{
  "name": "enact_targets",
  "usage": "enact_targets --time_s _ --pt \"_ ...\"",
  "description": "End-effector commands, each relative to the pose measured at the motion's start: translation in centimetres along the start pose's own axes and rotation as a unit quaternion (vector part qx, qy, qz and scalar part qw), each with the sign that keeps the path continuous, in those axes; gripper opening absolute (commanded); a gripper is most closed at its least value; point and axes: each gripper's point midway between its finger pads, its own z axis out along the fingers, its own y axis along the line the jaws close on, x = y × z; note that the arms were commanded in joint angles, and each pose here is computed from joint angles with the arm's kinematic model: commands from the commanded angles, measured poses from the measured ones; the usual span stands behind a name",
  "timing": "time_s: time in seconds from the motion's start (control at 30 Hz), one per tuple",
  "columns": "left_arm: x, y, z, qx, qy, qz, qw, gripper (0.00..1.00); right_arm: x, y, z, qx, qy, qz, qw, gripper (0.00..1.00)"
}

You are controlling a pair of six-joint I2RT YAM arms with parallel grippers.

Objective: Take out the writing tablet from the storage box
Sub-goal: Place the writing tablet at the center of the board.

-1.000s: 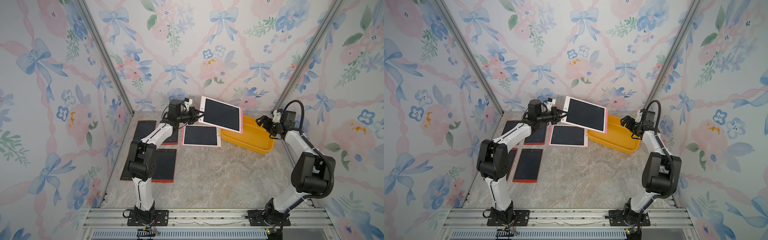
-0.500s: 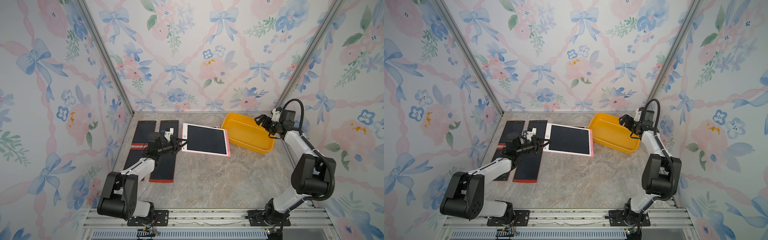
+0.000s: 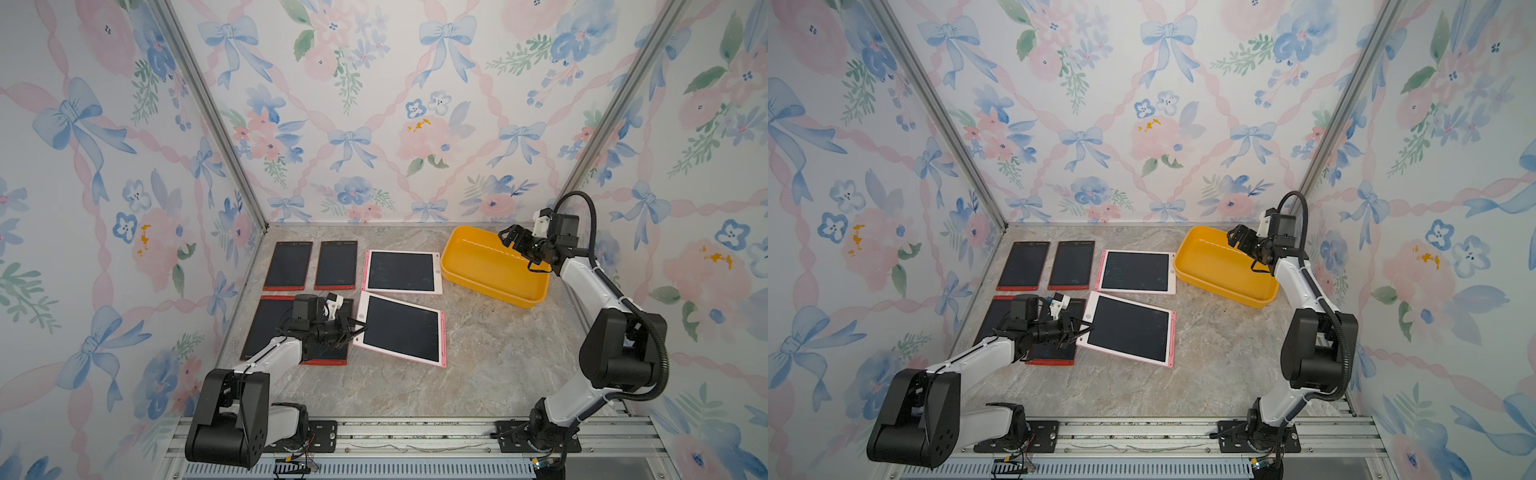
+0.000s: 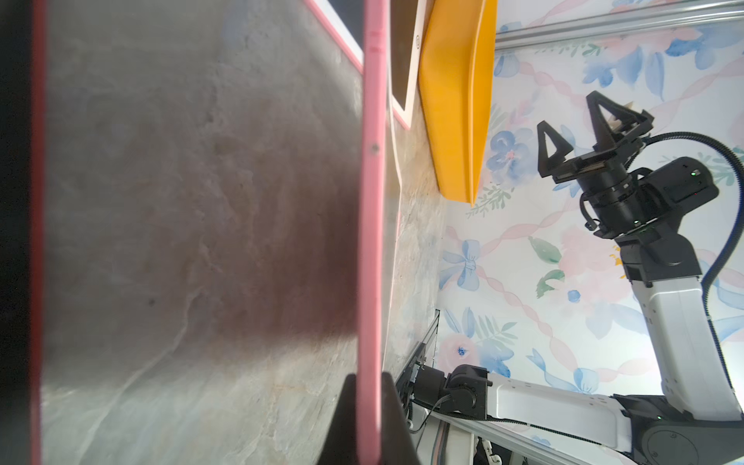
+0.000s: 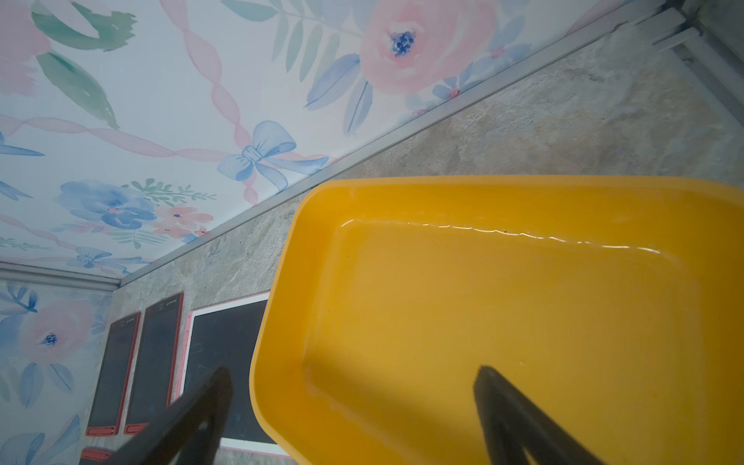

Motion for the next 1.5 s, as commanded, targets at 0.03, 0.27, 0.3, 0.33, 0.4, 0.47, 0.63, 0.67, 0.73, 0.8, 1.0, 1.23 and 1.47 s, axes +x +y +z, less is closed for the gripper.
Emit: enact_targets --time_s 0.03,0.27,0.3,0.33,0.4,0.47,0.63,0.67,0.73,0.8,1.0,1.23,1.47 --pt "1.6 4.8 0.4 -0.074 0.009 -0.044 0.996 0.0 1.1 -0.9 1.0 0.021 0.021 -0.004 1.0 0.97" --pt "2.2 7.6 0.3 -0.119 -0.004 -0.087 0.989 0.0 1.4 -1.2 1.1 0.026 0.025 -0.01 0.999 0.97" --pt "2.0 7.7 0.2 -0.123 -0.009 -0.087 0.989 0.0 1.5 -1.3 1.2 0.027 0.027 -0.009 0.999 0.97" --pt "2.0 7.8 0.2 -0.126 -0.012 -0.089 0.988 0.0 1.6 -1.3 1.3 0.027 0.028 -0.009 0.999 0.97" --pt "2.1 8.0 0.2 -0.129 -0.014 -0.09 0.987 0.02 1.7 -1.5 1.6 0.028 0.03 -0.006 0.999 0.97" --pt "2.2 8.2 0.3 -0.13 -0.01 -0.093 0.987 0.1 1.7 -1.5 1.8 0.025 0.031 -0.003 0.999 0.97" --pt "1.6 8.1 0.4 -0.13 -0.018 -0.095 0.987 0.12 2.2 -1.5 2.2 0.024 0.038 -0.002 0.999 0.97" --pt "1.4 8.1 0.4 -0.131 -0.022 -0.095 0.987 0.11 2.4 -1.6 2.3 0.025 0.04 -0.003 0.999 0.97" --pt "1.2 8.0 0.4 -0.129 -0.027 -0.095 0.987 0.1 2.5 -1.9 2.2 0.029 0.042 -0.004 0.999 0.97" --pt "1.0 8.0 0.5 -0.13 -0.032 -0.097 0.986 0.09 2.6 -2.0 2.2 0.032 0.044 -0.007 0.999 0.97" --pt "1.2 7.8 0.8 -0.133 -0.035 -0.097 0.986 0.17 2.7 -2.6 2.1 0.038 0.047 -0.005 0.998 0.97" --pt "2.1 8.5 0.1 -0.143 -0.055 -0.107 0.982 0.45 2.6 -2.8 2.4 0.039 0.049 -0.006 0.998 0.97" --pt "1.9 8.4 0.0 -0.143 -0.057 -0.105 0.983 0.6 2.6 -2.6 2.5 0.036 0.05 -0.004 0.998 0.97"
